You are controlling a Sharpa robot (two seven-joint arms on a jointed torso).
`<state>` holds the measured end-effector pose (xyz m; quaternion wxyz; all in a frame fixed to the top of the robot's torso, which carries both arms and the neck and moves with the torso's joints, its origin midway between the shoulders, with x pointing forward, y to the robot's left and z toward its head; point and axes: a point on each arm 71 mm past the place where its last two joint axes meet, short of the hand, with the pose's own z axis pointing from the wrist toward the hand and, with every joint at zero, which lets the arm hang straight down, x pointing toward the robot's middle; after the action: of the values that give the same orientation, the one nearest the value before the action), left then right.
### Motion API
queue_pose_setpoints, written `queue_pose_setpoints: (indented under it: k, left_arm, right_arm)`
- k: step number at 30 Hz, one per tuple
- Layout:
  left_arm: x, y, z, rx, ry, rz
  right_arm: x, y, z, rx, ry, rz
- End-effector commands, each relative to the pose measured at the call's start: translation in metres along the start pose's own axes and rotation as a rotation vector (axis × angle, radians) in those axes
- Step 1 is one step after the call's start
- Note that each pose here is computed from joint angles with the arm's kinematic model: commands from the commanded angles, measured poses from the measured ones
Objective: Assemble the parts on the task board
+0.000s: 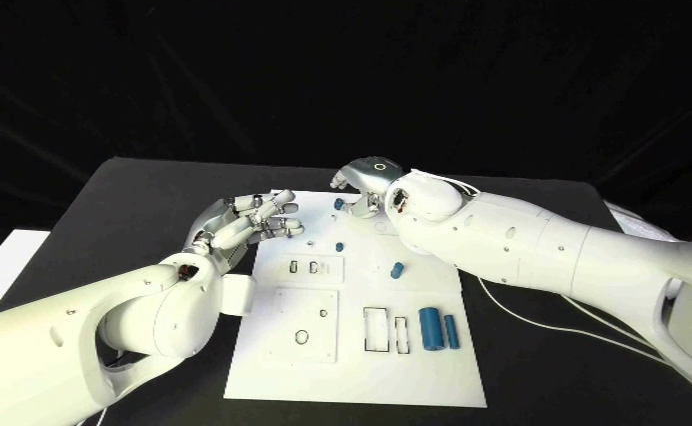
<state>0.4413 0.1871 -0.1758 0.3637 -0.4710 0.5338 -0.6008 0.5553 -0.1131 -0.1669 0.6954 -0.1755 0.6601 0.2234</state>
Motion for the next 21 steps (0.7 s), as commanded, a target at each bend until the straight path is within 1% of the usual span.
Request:
queue_pose_setpoints:
  k: [1,4,6,7,9,13,17,21]
  left_arm:
    - [0.0007,-0.0015,0.0002,0.009,0.015,-0.006]
    - [-0.0013,-0.0018,0.0001,0.011,0.01,-0.004]
    - [-0.003,-0.002,0.0001,0.012,0.007,-0.002]
    - [-0.0035,-0.002,0.0002,0.012,0.006,-0.002]
    - [-0.0054,-0.0022,0.0003,0.013,0.001,0.0]
    - [-0.0079,-0.0023,0.0007,0.014,-0.006,0.003]
    - [-0.0084,-0.0021,0.0013,0.014,-0.007,0.004]
    - [-0.0078,-0.0018,0.0018,0.014,-0.004,0.003]
  right_arm:
    - [-0.007,-0.003,-0.009,-0.005,-0.052,0.033]
    - [-0.015,-0.013,-0.023,0.02,-0.059,0.07]
    - [-0.024,-0.026,-0.034,0.064,-0.054,0.12]
    - [-0.026,-0.031,-0.037,0.078,-0.05,0.134]
    - [-0.034,-0.047,-0.047,0.135,-0.03,0.19]
    - [-0.04,-0.073,-0.065,0.225,0.021,0.268]
    - [-0.04,-0.086,-0.073,0.273,0.07,0.285]
    - [-0.038,-0.091,-0.075,0.289,0.107,0.266]
